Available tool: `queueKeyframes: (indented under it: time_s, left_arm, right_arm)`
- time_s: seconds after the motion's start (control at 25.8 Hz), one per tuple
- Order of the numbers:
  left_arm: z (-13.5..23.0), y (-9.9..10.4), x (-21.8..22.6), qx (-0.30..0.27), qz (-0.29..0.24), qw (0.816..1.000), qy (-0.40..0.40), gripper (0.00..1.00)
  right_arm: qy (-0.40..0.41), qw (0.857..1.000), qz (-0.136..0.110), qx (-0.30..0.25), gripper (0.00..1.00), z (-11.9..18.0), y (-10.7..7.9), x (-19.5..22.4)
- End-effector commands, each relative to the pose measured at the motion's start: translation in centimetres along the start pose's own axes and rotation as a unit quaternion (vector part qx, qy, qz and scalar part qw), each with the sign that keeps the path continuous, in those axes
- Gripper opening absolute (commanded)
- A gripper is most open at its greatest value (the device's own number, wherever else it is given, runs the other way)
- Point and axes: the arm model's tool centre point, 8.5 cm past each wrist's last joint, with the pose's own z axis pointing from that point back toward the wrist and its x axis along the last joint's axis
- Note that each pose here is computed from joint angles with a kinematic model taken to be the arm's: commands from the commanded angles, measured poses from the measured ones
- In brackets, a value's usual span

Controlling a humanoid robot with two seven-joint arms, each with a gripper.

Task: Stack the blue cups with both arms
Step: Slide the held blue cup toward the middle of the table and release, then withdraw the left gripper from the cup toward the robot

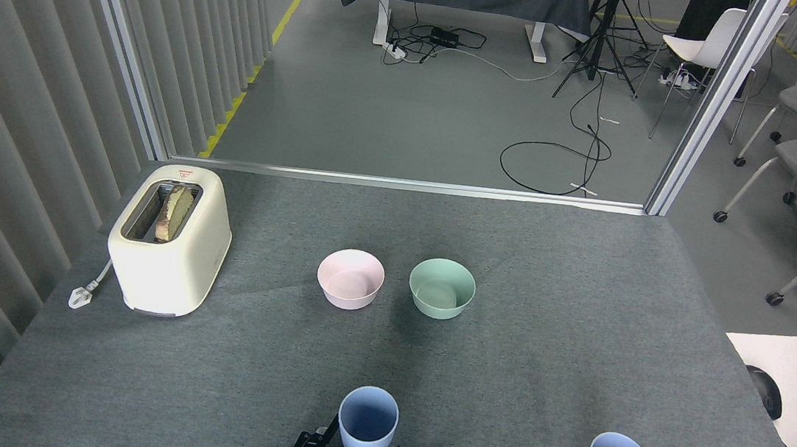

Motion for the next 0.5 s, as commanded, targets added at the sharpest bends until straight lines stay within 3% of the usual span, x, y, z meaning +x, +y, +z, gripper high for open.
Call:
queueKeyframes:
  time_s: [0.0,0.46]
  left_arm:
    - [0.2,-0.1,0.4,-0.001,0.001,1.0,-0.004,1.0]
    - [5.4,-1.3,-0.2,-0.022,0.015,0.999,0.022,1.0]
  right_arm:
    - [0.0,1.0,0.0,0.003,1.0,0.0,0.2,0.0]
    - [0.0,1.0,0.0,0.002,1.0,0.1,0.1,0.0]
